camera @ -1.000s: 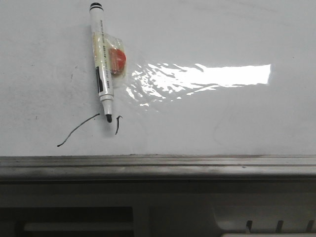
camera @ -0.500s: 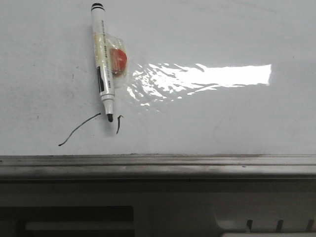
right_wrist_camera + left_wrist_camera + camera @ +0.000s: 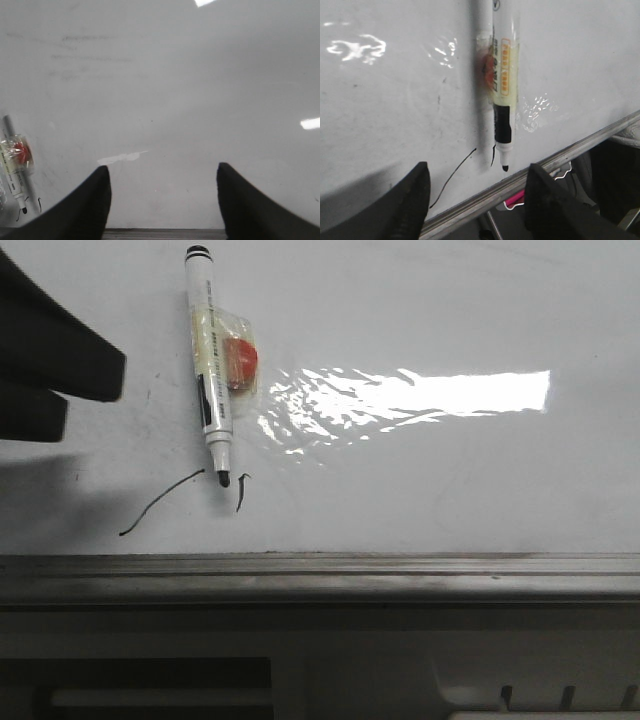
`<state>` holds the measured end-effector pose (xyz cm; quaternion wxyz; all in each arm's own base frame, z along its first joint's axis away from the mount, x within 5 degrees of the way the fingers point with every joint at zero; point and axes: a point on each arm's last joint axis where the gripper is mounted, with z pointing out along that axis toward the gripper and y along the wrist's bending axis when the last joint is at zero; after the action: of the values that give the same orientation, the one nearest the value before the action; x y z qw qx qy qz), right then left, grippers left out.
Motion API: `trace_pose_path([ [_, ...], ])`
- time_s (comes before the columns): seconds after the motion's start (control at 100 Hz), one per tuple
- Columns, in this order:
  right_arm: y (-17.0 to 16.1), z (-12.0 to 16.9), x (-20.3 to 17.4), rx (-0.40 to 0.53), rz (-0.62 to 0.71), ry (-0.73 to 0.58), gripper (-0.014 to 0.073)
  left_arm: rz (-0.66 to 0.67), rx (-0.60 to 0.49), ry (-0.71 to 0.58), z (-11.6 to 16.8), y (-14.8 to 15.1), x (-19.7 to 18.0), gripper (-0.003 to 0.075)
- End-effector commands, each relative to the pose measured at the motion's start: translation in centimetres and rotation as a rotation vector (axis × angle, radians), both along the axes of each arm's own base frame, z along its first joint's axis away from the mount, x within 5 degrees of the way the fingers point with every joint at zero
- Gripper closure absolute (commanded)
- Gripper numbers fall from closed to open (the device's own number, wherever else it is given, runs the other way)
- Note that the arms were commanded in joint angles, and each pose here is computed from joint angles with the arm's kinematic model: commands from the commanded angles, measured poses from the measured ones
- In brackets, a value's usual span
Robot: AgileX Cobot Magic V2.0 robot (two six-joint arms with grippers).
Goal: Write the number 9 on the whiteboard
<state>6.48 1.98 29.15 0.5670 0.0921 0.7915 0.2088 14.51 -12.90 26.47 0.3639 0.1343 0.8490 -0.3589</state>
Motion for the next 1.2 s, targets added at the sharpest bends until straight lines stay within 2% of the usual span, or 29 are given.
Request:
trace_pose_path([
  [0.0, -0.2, 1.7, 0.3, -0.005, -0.025, -0.092, 0.0161, 0.067, -0.052, -0.027, 0.8, -1.4, 0.7, 0.0332],
  [0.21, -0.3, 1.7, 0.3, -0.032, -0.033, -0.099, 0.0186, 0.079, -0.017, -0.003, -0.6, -3.7, 1.0, 0.0332],
  [0.36, -0.4, 1.7, 0.4, -0.045, -0.035, -0.099, 0.0186, 0.083, -0.017, 0.0, -0.3, -4.7, 1.8, 0.0332],
  [0.55, -0.4, 1.7, 0.4, -0.045, -0.036, -0.1, 0.0186, 0.186, -0.023, 0.044, -1.0, -5.2, 3.3, 0.0363],
  [0.62, -0.4, 1.7, 0.4, -0.045, -0.036, -0.1, 0.0186, 0.216, -0.027, 0.084, -1.7, -5.4, 3.6, 0.0421],
  [0.69, -0.4, 1.7, 0.4, -0.045, -0.036, -0.1, 0.0186, 0.215, -0.019, 0.106, -2.2, -5.6, 3.7, 0.0516],
  [0.79, -0.4, 1.7, 0.3, -0.044, -0.031, -0.101, 0.0186, 0.193, -0.017, 0.118, -2.3, -5.8, 3.6, 0.0726],
  [0.88, -0.1, 2.5, 0.1, -0.044, 0.008, -0.128, 0.0186, 0.122, -0.011, 0.115, -2.1, -6.0, 3.1, 0.074],
  [1.03, 0.8, 5.3, -0.4, -0.197, 0.177, -0.233, 0.0187, -0.027, 0.015, 0.036, -0.7, -5.8, 1.7, 0.074],
  [1.13, 2.1, 6.7, -0.1, -0.303, 0.354, -0.241, 0.0187, -0.18, 0.06, -0.101, 0.6, -5.4, 0.4, 0.074],
  [1.19, 3.2, 7.4, 0.4, -0.363, 0.497, -0.244, 0.0187, -0.314, 0.106, -0.234, 1.3, -5.0, -0.7, 0.074],
])
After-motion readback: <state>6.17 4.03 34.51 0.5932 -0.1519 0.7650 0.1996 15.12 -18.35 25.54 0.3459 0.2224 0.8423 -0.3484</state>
